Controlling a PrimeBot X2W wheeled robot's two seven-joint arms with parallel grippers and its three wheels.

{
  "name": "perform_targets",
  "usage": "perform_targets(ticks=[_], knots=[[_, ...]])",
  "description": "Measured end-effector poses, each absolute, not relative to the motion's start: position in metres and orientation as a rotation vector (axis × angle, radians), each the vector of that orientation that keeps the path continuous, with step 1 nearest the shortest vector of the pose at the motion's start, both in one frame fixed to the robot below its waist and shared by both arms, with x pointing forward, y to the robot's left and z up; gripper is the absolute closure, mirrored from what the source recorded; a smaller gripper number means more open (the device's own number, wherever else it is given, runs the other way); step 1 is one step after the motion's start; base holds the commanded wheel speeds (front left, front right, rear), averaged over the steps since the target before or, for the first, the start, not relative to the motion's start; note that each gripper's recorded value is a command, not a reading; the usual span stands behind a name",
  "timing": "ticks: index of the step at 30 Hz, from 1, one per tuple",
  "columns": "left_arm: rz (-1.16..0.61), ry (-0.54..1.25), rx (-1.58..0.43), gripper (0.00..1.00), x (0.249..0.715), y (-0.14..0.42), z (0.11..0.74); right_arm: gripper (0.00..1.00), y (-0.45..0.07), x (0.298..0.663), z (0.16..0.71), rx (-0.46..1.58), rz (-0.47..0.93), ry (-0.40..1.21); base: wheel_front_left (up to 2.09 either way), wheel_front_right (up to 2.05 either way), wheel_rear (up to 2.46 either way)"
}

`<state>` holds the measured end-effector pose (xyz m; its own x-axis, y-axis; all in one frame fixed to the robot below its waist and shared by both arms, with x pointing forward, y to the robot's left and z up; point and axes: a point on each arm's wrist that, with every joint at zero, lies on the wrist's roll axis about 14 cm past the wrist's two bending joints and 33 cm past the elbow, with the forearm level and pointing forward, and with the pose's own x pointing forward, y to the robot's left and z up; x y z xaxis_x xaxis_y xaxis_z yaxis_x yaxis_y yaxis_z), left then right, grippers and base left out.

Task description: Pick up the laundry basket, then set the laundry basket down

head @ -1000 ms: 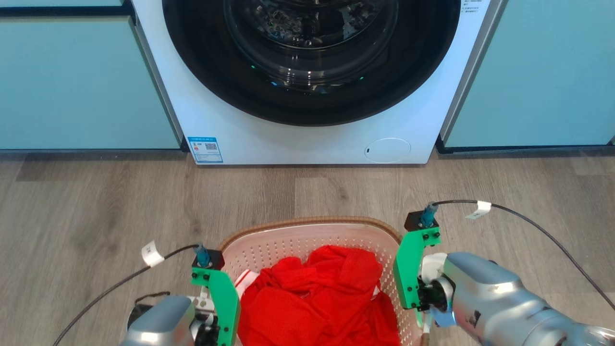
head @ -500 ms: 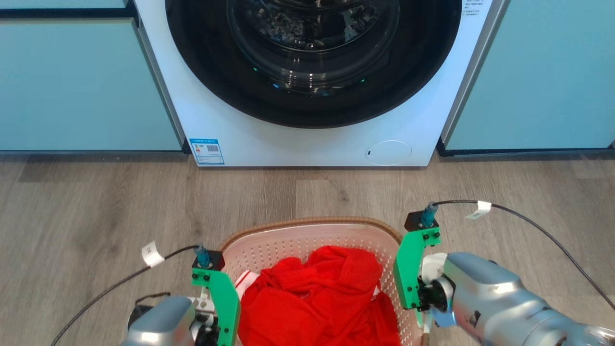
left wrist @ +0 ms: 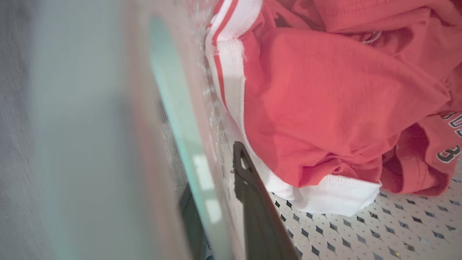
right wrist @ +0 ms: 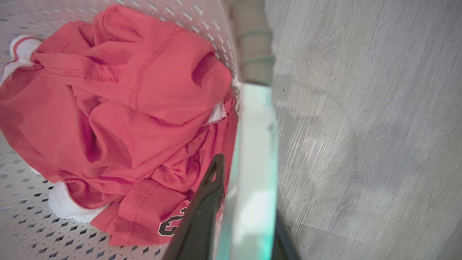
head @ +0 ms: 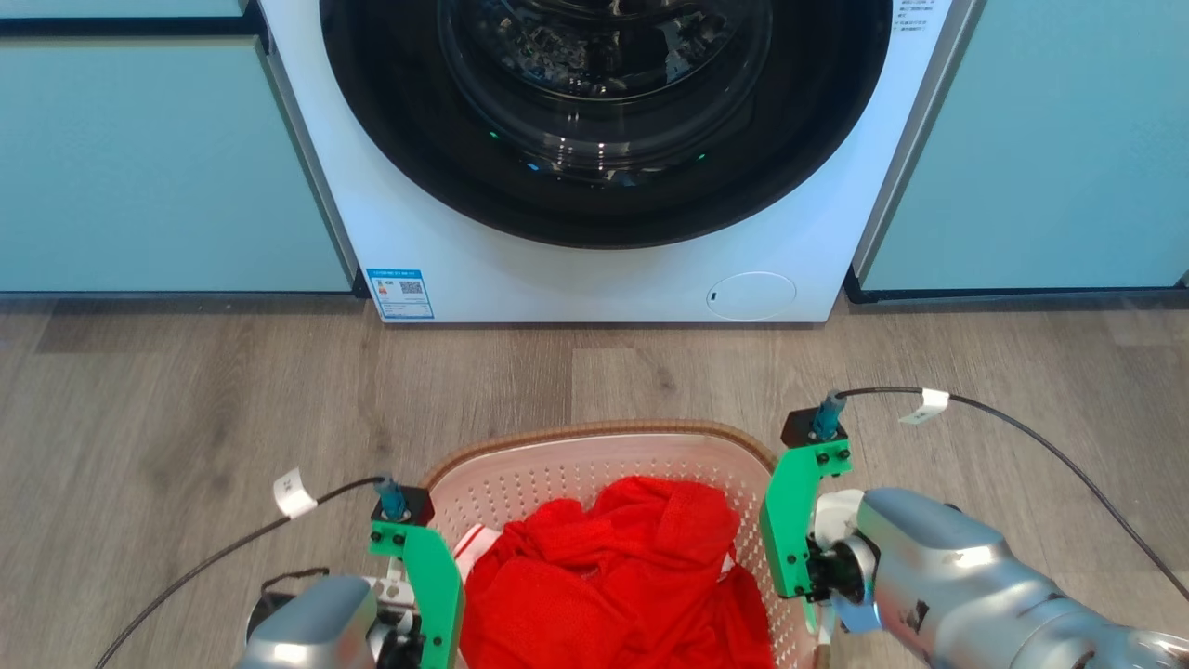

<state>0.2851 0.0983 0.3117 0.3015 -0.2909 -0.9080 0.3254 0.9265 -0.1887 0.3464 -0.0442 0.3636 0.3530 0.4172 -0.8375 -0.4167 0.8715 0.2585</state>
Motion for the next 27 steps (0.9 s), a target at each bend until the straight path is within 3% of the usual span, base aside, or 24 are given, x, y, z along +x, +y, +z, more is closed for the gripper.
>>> perform_targets(ticks=[27], knots=[[-0.409, 1.206, 0.03, 1.0, 0.287, 0.0979, 0.309, 1.0, -0.0455, 0.3454, 0.3586, 0.007, 0.536, 1.098, 0.0, 0.0, 0.0]])
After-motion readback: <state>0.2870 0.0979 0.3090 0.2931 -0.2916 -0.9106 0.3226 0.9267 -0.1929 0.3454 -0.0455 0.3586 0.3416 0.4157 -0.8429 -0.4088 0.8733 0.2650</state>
